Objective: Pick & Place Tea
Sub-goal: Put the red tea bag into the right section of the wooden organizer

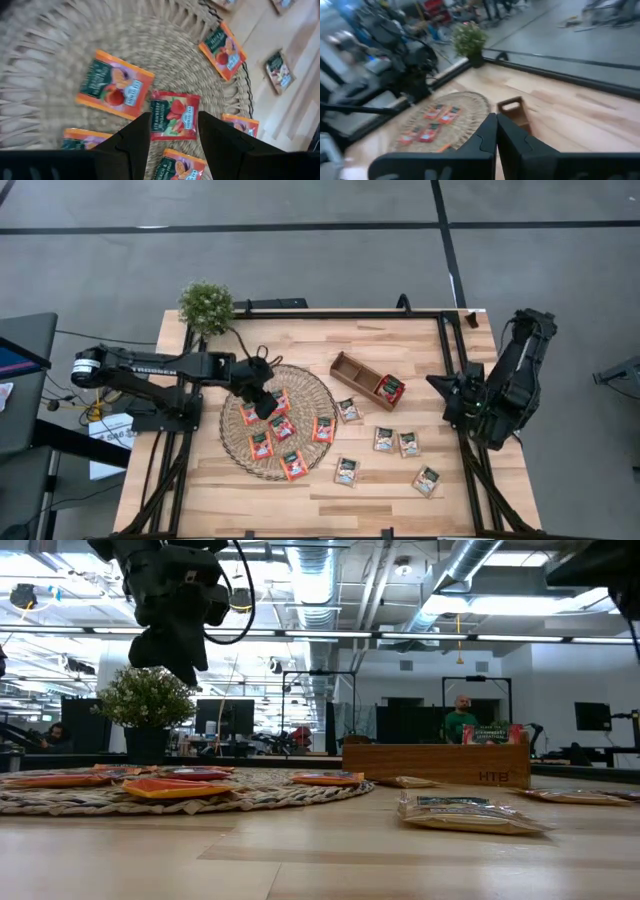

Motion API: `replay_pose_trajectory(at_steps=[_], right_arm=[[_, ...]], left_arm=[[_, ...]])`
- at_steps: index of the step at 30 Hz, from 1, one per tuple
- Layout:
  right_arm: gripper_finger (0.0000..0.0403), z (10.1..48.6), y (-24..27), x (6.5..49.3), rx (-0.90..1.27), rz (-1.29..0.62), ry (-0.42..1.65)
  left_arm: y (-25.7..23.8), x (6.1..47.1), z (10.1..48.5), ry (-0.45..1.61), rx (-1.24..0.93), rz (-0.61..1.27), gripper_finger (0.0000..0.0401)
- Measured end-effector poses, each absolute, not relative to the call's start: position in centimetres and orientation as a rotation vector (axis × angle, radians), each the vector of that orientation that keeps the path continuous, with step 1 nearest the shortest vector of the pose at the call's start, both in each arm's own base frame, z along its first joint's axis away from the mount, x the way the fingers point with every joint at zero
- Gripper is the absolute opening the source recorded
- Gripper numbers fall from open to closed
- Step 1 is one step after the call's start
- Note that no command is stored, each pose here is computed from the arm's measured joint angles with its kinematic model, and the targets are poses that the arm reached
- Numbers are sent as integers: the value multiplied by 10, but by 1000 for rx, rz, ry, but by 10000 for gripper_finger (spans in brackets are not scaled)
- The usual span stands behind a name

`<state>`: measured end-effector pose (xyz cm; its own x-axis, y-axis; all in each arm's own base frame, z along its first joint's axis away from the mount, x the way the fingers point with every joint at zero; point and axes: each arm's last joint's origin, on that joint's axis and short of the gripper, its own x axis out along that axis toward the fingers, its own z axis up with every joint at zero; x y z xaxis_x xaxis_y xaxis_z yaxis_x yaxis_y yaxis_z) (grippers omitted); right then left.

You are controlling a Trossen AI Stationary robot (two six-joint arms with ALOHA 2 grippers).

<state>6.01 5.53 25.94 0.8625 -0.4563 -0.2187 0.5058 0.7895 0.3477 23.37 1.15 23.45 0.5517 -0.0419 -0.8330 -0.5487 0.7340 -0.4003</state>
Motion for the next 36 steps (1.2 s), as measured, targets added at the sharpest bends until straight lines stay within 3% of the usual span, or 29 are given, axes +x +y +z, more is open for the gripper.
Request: replay_pose_trajectory(at_steps=[7, 15, 36], right_arm=[[0, 240, 52, 50, 499, -385, 28], [0, 239, 55, 49, 437, -345, 31], [1, 238, 55, 49, 440, -357, 82]], left_arm=[[0, 255, 196, 1127, -664, 345, 156], [-1, 265, 164, 1247, -649, 389, 156], [0, 274, 165, 1210, -667, 402, 156]])
